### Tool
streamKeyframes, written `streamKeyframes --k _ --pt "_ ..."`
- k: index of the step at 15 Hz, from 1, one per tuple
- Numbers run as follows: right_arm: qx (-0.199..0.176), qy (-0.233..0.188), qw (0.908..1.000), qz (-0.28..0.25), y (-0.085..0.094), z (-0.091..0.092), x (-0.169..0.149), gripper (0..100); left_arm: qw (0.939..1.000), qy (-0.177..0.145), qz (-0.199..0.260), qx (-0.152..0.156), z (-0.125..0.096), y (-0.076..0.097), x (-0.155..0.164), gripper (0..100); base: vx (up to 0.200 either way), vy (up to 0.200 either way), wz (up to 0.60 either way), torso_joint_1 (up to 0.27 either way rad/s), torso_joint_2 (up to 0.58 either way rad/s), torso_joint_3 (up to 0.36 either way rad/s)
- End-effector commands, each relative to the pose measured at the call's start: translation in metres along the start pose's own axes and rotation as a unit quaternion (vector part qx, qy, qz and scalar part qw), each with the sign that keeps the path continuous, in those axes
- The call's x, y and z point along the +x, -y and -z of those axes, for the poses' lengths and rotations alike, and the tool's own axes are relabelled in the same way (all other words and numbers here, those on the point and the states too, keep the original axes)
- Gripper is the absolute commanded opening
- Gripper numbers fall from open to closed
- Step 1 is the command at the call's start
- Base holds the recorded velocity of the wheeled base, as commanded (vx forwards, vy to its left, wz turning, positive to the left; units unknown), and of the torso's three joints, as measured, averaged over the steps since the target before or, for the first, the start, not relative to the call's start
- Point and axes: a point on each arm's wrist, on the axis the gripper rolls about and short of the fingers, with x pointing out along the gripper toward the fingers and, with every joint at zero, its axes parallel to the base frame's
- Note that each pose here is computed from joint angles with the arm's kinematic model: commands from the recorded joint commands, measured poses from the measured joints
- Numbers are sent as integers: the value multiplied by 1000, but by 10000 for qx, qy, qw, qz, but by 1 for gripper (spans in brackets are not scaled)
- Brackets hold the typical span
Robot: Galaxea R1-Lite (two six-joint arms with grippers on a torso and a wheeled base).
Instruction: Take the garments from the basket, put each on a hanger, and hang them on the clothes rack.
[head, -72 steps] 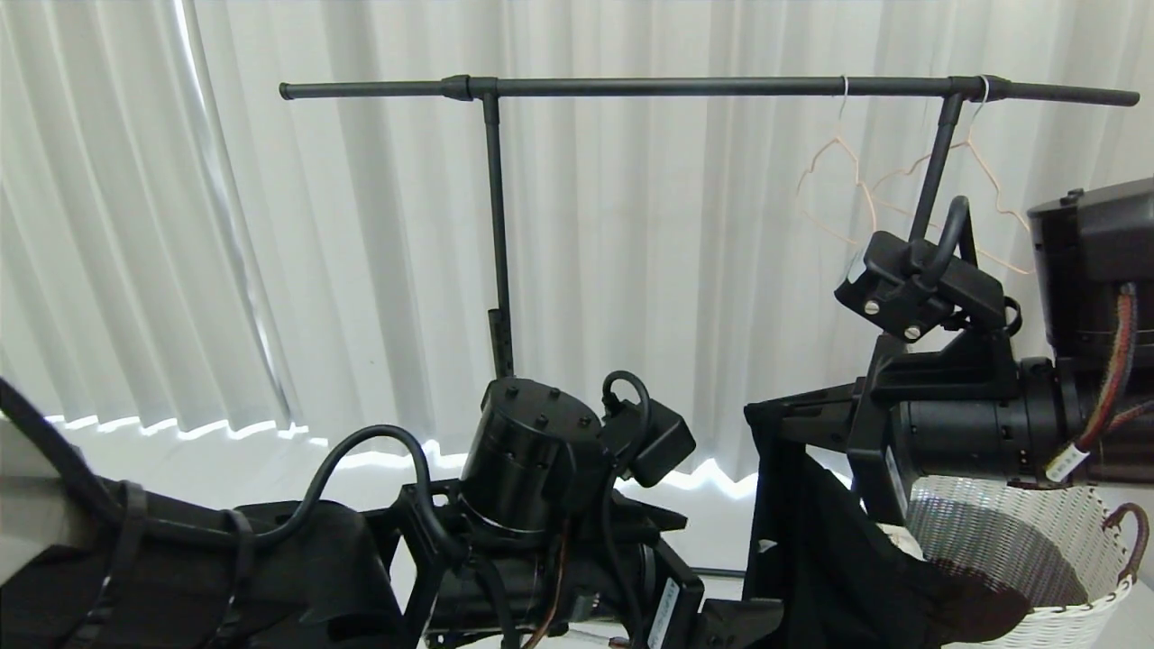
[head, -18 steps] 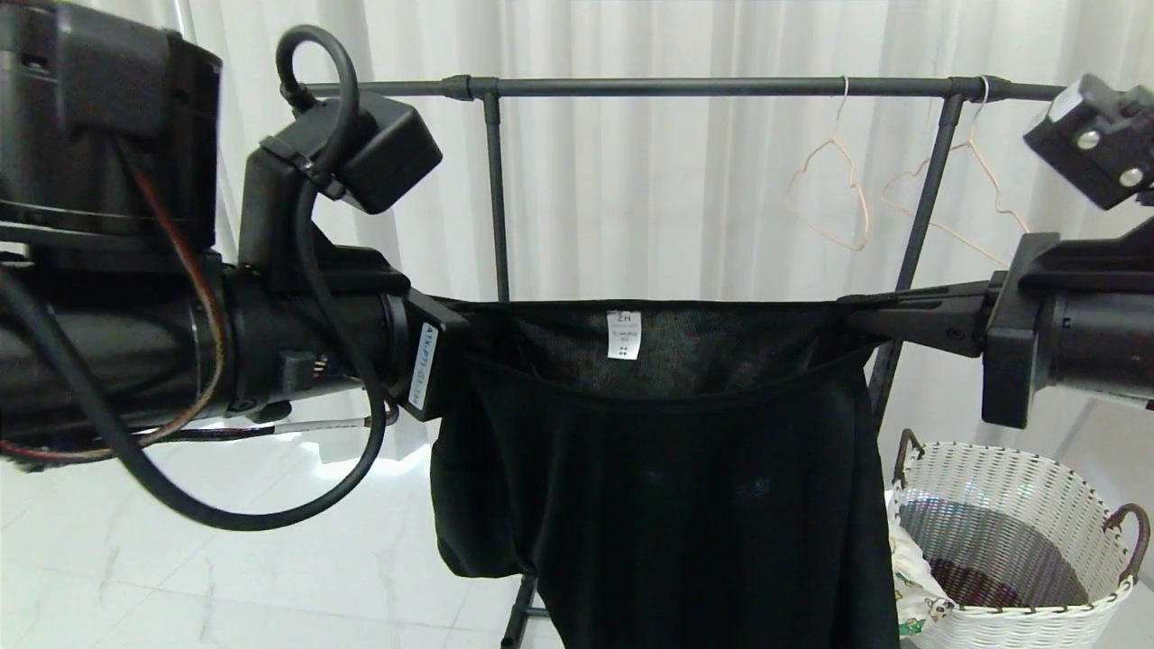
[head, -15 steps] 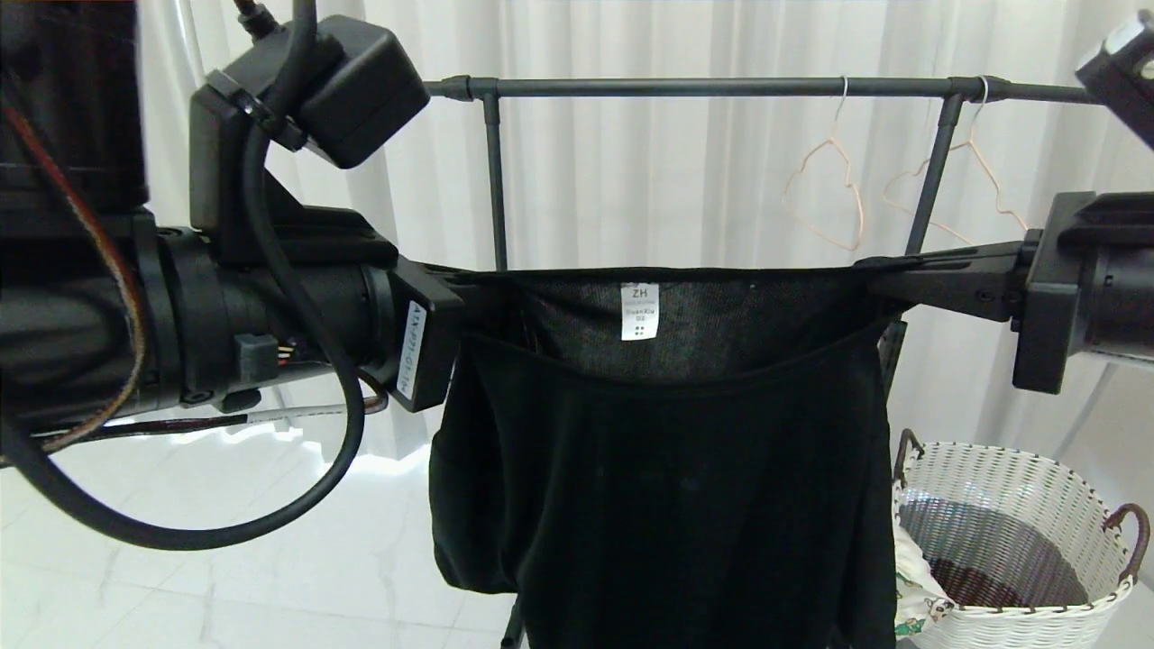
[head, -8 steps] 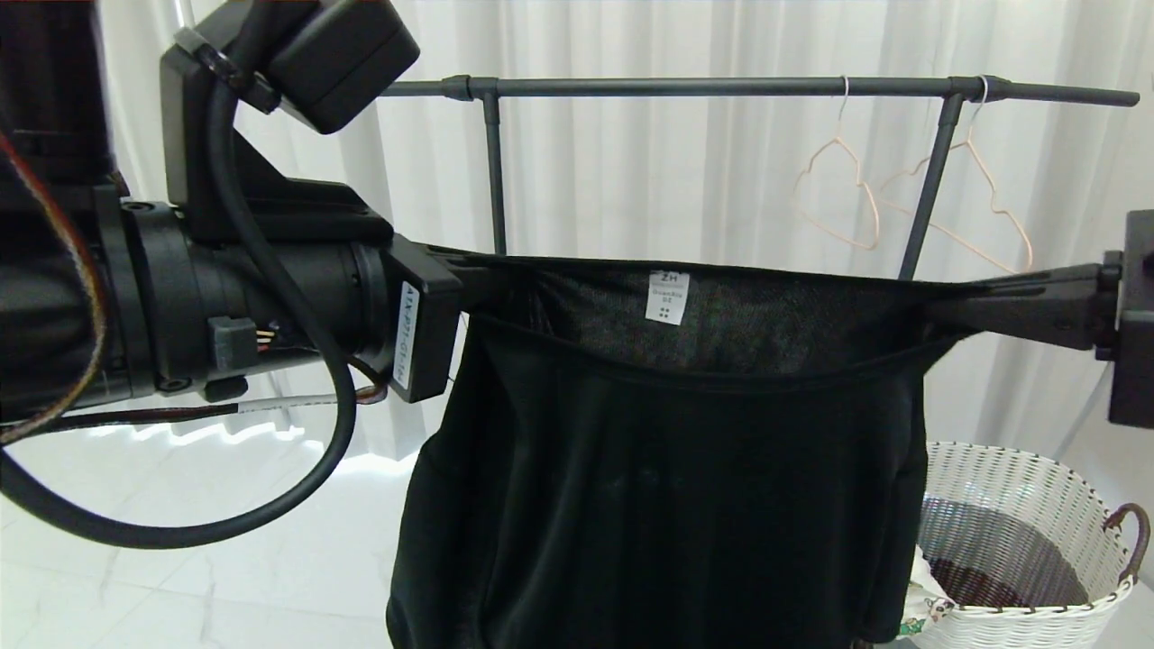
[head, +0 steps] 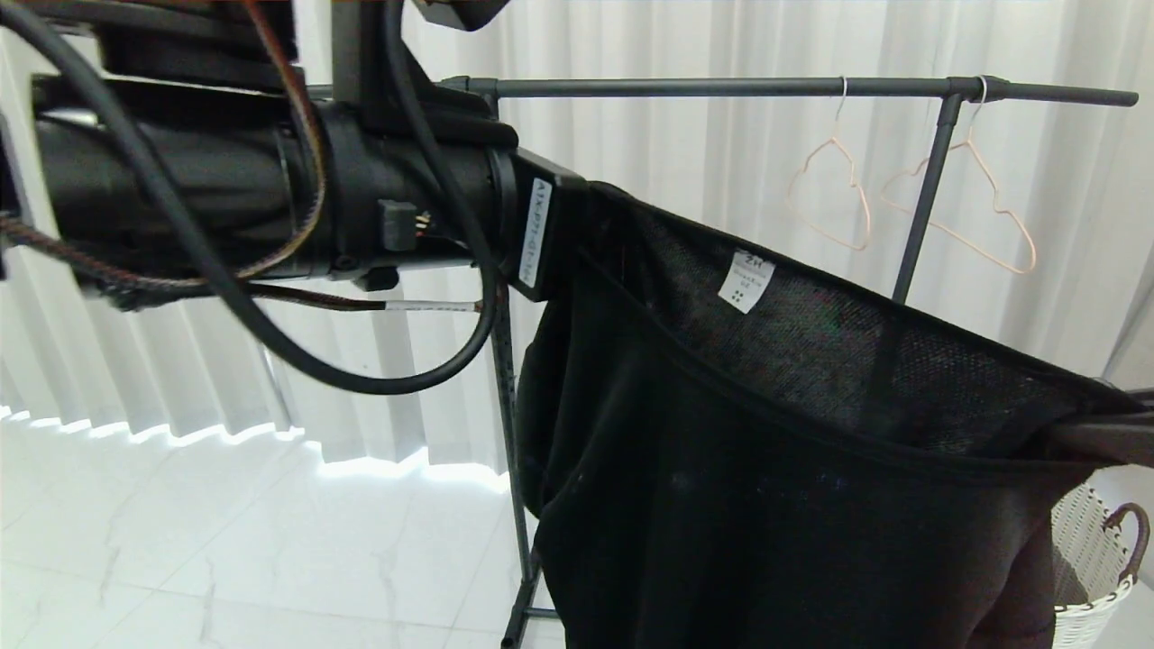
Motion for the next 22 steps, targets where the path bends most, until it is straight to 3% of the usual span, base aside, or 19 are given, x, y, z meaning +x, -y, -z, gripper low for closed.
streamKeyframes --k 1,4,11,14,16,19,22 --pt "-140 83 9993 -327 -9 -1 -4 0 9999 -130 79 -12 4 -1 30 0 0 0 0 0 0 0" --pt "-224 85 9983 -535 -14 -1 -2 0 9998 -146 114 -12 4 -1 34 0 0 0 0 0 0 0" --pt "-218 75 9987 -454 -12 -2 2 0 9999 -129 79 -15 3 -2 23 0 0 0 0 0 0 0" --pt "-140 235 9996 30 -1 -10 14 0 9995 -287 68 -63 4 -2 -6 0 0 0 0 0 0 0" --pt "-63 537 9972 522 19 -22 39 0 9984 -467 217 -214 1 2 -50 0 0 0 0 0 0 0" --pt "-85 838 9942 669 36 -44 76 0 9957 -480 627 -483 -1 17 -96 0 0 0 0 0 0 0" --pt "-123 973 9929 670 46 -63 103 0 9935 -427 967 -419 -4 30 -114 0 0 0 0 0 0 0"
